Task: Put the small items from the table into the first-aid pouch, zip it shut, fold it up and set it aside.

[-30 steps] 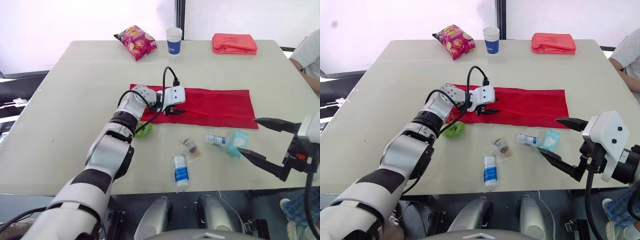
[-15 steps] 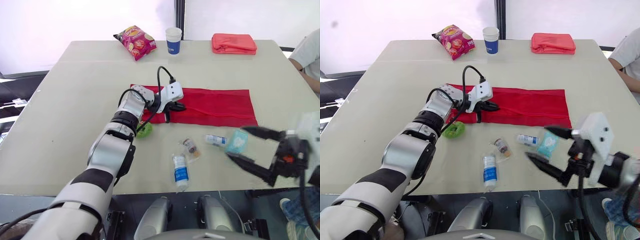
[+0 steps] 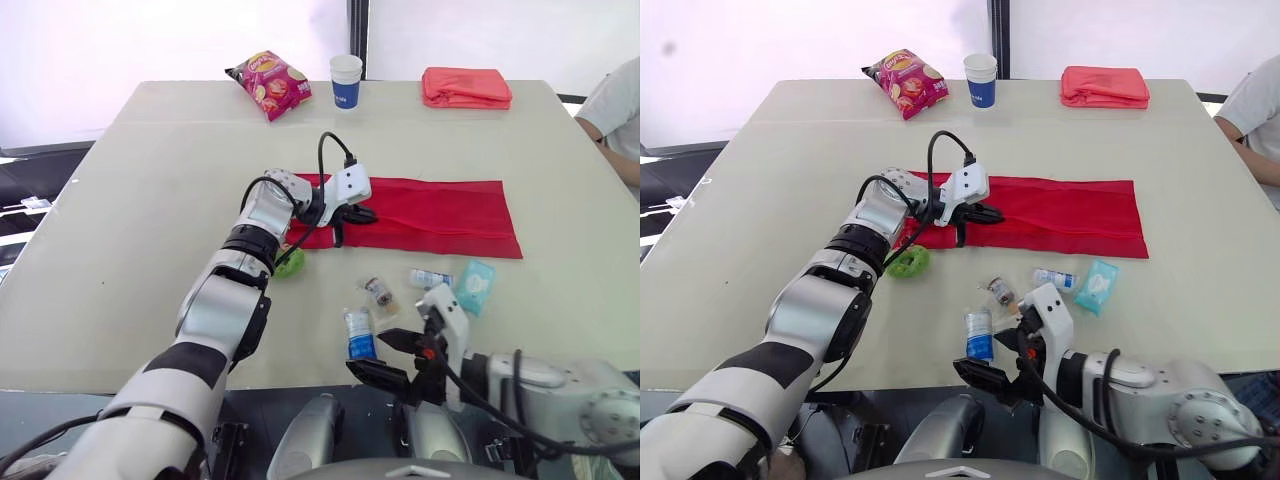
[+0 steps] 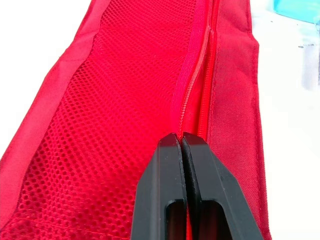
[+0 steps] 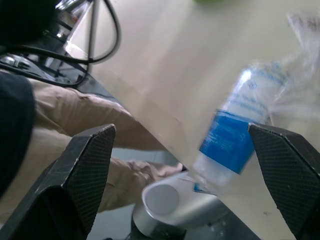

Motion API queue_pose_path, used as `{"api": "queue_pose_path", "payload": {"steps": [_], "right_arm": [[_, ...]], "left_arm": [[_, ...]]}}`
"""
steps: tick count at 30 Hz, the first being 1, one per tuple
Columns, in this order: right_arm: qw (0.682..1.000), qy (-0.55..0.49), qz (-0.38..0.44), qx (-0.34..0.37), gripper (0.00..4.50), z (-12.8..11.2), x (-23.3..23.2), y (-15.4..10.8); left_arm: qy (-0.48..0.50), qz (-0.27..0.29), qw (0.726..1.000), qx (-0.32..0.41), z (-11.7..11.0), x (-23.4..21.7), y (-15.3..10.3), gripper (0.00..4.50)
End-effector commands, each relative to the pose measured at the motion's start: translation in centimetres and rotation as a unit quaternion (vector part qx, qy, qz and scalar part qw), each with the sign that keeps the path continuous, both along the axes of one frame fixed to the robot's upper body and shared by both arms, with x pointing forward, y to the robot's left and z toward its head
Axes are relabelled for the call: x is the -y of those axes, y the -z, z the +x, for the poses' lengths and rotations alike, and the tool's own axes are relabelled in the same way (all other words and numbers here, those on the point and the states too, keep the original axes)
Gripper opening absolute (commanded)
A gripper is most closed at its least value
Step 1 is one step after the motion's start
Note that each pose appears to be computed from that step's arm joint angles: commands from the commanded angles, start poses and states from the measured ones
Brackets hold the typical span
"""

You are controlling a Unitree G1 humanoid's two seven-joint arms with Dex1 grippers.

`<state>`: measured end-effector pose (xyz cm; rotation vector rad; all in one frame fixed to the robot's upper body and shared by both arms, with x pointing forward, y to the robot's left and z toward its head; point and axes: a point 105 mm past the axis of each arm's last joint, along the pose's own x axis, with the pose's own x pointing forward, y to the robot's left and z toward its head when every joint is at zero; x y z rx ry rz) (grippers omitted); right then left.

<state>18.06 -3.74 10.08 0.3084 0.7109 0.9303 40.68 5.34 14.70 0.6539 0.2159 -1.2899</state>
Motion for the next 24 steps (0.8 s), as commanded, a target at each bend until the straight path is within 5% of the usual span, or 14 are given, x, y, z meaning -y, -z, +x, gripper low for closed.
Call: {"api": "queue_pose_path", "payload": {"steps": [1, 4, 9, 10, 14, 20, 24], "right_arm": [[1.0, 0.008, -0.017, 0.005, 4.5, 1.1, -0.1, 0.7], [0.999, 0.009, -0.032, 0.006, 4.5, 1.6, -0.3, 1.4], [0.998, -0.014, -0.054, 0.021, 2.19, 1.6, -0.8, 1.9], [0.998, -0.02, -0.048, 0.027, 1.41, 1.5, -0.9, 1.6], [0.998, -0.043, -0.026, 0.048, 0.22, 1.2, -0.7, 0.4], [0.989, -0.076, 0.101, 0.08, 0.01, 0.5, -0.2, -4.9], [0.985, -0.011, 0.142, 0.102, 0.01, 3.6, 1.7, -7.6]], "left_arm": [[0.011, -0.007, 1.0, 0.022, -0.1, 0.3, -1.4, 0.04], [0.009, -0.007, 1.0, 0.024, -0.1, 0.2, -1.4, 0.04], [0.002, -0.013, 1.0, 0.026, 0.0, 0.2, -1.5, 0.0], [0.001, -0.015, 1.0, 0.026, 0.0, 0.2, -1.5, 0.0], [-0.003, -0.017, 1.0, 0.026, 0.1, 0.2, -1.3, 0.0], [-0.01, -0.028, 0.999, 0.022, 0.2, 0.3, -1.1, 0.0], [-0.008, -0.035, 0.999, 0.019, 0.1, 0.5, -1.1, 0.0]]}}
